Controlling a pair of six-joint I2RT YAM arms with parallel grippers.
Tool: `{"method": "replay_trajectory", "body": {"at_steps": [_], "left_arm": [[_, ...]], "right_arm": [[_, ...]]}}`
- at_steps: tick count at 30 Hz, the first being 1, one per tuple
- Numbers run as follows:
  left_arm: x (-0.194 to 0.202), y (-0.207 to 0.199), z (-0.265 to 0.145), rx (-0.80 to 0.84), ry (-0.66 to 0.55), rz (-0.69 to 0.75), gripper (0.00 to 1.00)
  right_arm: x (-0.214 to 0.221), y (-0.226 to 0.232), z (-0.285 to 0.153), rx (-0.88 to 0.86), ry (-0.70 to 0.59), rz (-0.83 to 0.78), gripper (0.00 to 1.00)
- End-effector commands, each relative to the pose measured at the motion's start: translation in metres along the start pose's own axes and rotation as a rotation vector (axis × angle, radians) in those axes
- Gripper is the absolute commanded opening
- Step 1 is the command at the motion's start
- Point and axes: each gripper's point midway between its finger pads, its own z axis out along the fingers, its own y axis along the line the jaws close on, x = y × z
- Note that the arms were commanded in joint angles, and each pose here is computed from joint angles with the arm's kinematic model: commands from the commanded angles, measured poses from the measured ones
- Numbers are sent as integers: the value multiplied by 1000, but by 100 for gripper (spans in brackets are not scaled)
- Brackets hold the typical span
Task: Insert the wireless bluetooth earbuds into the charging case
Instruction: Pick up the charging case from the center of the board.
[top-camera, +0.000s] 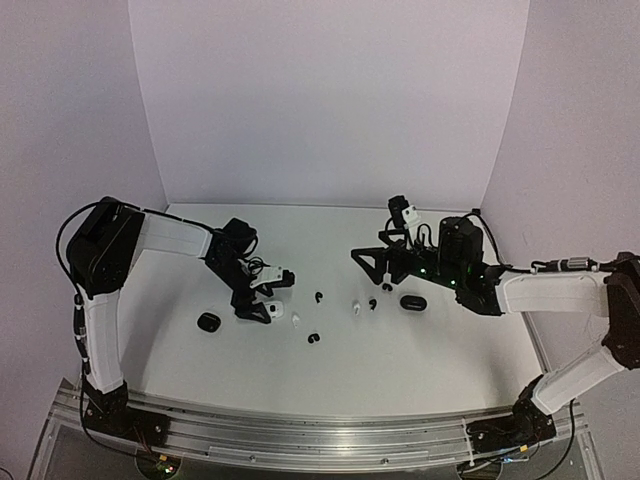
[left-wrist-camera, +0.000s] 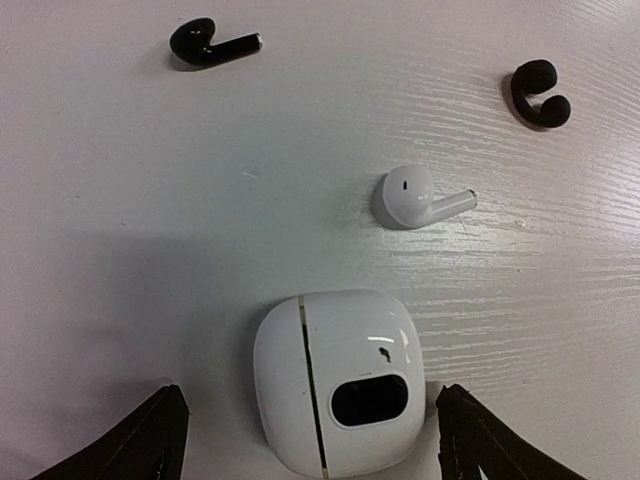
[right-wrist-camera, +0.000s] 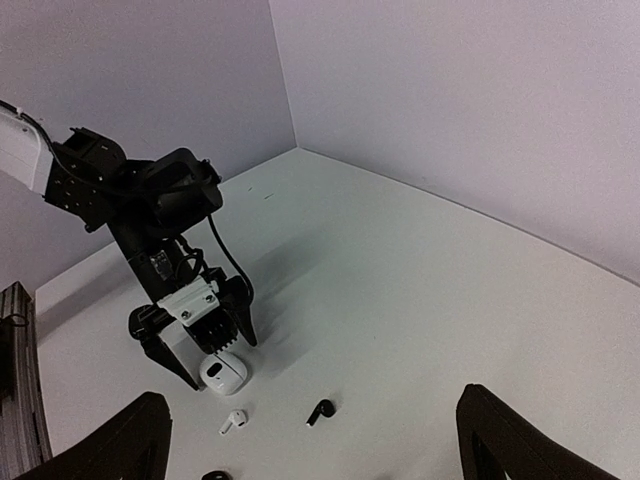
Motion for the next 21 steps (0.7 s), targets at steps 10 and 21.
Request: {"method": "replay_trajectory", "body": {"at_steps": [10,21], "left_arm": [[-3,2,10,-35,-19,47,71],[-12,-9,7,12,-59,73,36]], "right_arm": [[-11,4,11,15,-27,-23,98],[-8,3,12,21,-20,-20,98]]}}
